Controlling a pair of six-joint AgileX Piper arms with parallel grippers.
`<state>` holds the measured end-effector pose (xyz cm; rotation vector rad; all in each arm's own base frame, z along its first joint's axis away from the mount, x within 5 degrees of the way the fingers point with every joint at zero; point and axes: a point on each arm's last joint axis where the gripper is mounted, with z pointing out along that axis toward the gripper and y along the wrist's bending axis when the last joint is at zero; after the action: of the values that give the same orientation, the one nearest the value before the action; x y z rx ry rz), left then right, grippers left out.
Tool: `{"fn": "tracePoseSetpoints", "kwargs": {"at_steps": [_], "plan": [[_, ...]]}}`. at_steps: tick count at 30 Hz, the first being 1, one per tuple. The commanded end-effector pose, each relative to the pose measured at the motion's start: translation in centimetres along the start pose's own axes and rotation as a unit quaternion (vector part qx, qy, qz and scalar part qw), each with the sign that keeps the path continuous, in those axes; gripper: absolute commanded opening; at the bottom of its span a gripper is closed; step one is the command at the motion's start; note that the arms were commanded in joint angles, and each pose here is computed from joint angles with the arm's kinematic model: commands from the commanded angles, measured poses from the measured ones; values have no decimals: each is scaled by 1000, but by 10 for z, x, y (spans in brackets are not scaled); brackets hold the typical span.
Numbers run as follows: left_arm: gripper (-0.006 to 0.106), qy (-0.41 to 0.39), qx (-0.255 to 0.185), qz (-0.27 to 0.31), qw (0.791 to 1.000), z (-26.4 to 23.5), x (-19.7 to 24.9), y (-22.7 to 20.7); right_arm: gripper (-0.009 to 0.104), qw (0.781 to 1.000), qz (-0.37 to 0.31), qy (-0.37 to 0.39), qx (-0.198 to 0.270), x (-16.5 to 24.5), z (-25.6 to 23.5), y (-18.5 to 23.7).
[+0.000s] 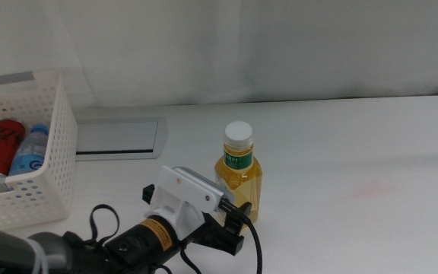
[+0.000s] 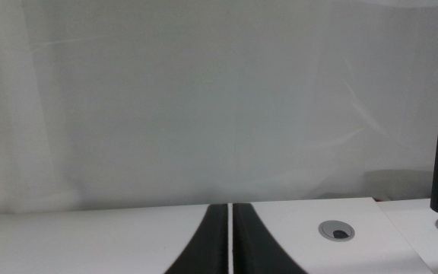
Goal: Use arms to grab the bottles and put them into the dustbin to the left of the table.
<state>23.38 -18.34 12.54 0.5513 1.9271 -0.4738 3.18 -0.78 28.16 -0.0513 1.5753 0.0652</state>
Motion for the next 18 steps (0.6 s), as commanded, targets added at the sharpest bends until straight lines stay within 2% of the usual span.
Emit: {"fn": "tracePoseSetpoints", "kwargs": {"at_steps": [1,10,14,15,17,18], "plan": [[91,7,10,4,1000,7,2,-1,-2,1000,-6,-13,3,1,-3,-1],[88,16,16,11,1000,29,-4,-3,-2,1000,-6,-13,3,1,-3,-1],[60,16,16,10,1000,33,-5,-3,-2,1000,-6,-13,3,1,-3,-1],[24,19,16,10,1000,34,-3,-3,-2,1000,-6,-13,3,1,-3,-1],[-3,19,16,10,1000,34,-3,-3,-2,1000,-6,-13,3,1,-3,-1],[-3,11,16,10,1000,34,-4,-3,-2,1000,-6,-13,3,1,-3,-1]]}}
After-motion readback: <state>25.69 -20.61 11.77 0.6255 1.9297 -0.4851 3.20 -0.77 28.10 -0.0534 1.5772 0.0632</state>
